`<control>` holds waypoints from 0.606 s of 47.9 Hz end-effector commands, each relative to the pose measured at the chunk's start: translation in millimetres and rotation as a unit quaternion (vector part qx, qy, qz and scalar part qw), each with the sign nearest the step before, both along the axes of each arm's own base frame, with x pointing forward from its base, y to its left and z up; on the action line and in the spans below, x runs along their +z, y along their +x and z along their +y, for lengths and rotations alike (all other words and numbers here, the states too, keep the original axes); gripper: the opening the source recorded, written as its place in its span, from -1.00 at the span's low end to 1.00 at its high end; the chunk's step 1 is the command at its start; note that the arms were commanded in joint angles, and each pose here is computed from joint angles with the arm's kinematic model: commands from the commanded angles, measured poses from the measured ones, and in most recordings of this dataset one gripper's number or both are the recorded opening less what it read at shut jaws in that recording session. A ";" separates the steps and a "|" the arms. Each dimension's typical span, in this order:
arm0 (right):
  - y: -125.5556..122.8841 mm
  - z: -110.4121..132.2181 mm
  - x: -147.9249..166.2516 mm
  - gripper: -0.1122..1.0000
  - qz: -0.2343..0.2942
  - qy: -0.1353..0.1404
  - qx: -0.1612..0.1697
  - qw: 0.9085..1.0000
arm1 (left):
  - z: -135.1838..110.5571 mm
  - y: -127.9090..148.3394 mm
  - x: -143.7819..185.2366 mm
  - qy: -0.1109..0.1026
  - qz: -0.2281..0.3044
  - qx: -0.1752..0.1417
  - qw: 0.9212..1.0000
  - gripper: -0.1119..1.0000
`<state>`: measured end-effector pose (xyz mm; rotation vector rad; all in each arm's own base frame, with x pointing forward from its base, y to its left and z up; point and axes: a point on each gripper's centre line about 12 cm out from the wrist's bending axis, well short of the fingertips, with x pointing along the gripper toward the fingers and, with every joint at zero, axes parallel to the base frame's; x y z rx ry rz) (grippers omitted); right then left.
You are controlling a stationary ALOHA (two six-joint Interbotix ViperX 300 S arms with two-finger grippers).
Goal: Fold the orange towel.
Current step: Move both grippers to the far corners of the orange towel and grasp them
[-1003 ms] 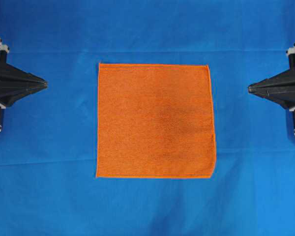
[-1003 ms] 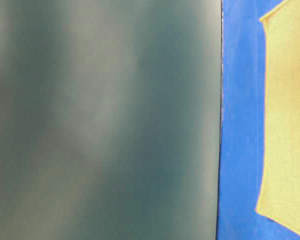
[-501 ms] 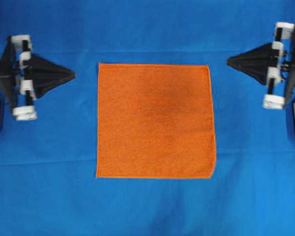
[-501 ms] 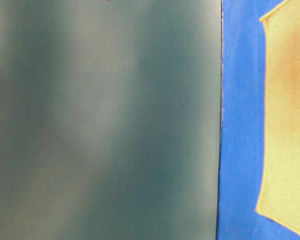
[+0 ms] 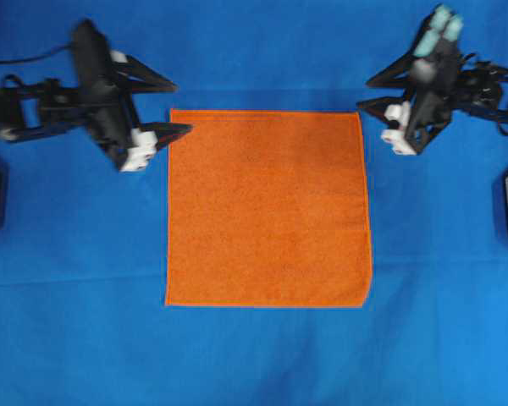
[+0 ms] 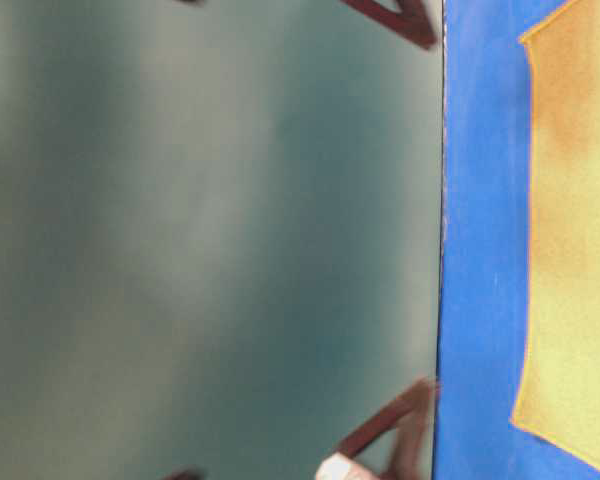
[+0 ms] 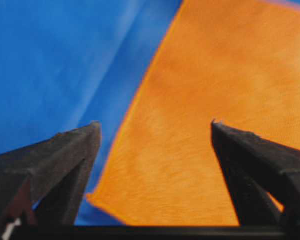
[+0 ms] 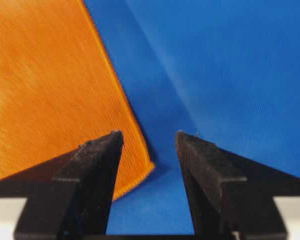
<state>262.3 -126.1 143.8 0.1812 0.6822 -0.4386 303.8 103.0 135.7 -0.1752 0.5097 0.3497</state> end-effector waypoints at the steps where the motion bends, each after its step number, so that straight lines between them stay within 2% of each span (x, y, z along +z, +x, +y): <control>1: 11.4 -6.0 -6.3 0.15 0.006 0.004 -0.002 1.000 | 11.6 11.5 -9.7 -0.001 0.005 0.011 1.000 0.83; 12: 17.3 -9.4 -36.6 0.16 0.041 0.022 -0.004 0.999 | 23.2 15.2 -49.4 -0.014 0.043 0.025 0.999 0.84; 22: 17.2 -9.7 -52.1 0.14 0.053 0.032 -0.009 0.998 | 26.3 9.0 -61.6 -0.022 0.061 0.033 0.997 0.79; 25: 16.9 -9.6 -51.9 0.12 0.053 0.032 -0.009 0.998 | 25.6 8.7 -61.6 -0.023 0.062 0.032 0.997 0.72; 29: 16.5 -8.8 -51.6 0.00 0.053 0.032 -0.008 0.998 | 23.3 7.1 -62.9 -0.024 0.066 0.030 0.997 0.43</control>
